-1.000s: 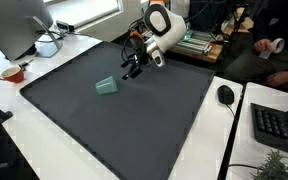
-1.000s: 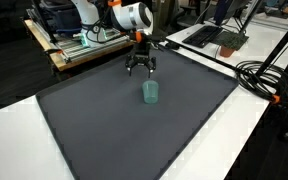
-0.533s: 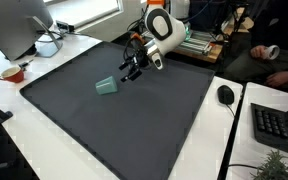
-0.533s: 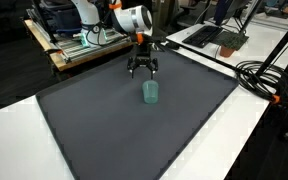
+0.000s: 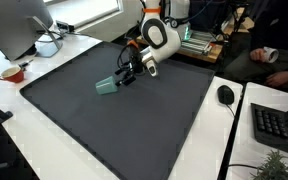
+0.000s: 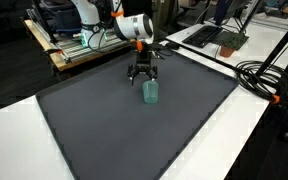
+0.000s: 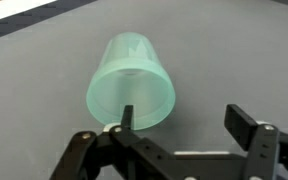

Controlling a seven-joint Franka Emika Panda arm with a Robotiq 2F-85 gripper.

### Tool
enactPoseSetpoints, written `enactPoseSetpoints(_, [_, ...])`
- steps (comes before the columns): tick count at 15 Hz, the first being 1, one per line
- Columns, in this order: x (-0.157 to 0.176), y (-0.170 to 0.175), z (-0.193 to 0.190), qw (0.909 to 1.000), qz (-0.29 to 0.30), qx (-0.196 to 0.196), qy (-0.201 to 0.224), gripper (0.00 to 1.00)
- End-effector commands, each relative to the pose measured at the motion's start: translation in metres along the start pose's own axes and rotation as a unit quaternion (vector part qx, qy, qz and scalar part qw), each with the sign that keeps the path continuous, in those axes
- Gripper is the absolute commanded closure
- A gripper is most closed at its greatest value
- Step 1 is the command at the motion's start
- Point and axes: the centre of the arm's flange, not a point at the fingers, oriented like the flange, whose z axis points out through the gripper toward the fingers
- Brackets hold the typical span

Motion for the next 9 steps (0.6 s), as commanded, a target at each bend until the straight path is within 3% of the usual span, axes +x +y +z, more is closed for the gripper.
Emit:
enactPoseSetpoints(1, [0.0059, 0.0065, 0.0155, 0.9999, 0.006, -0.008, -0.014, 0.39])
enactPoseSetpoints(9, [0.0052, 0.0109, 0.0202, 0.9993, 0.005, -0.03, -0.019, 0.95])
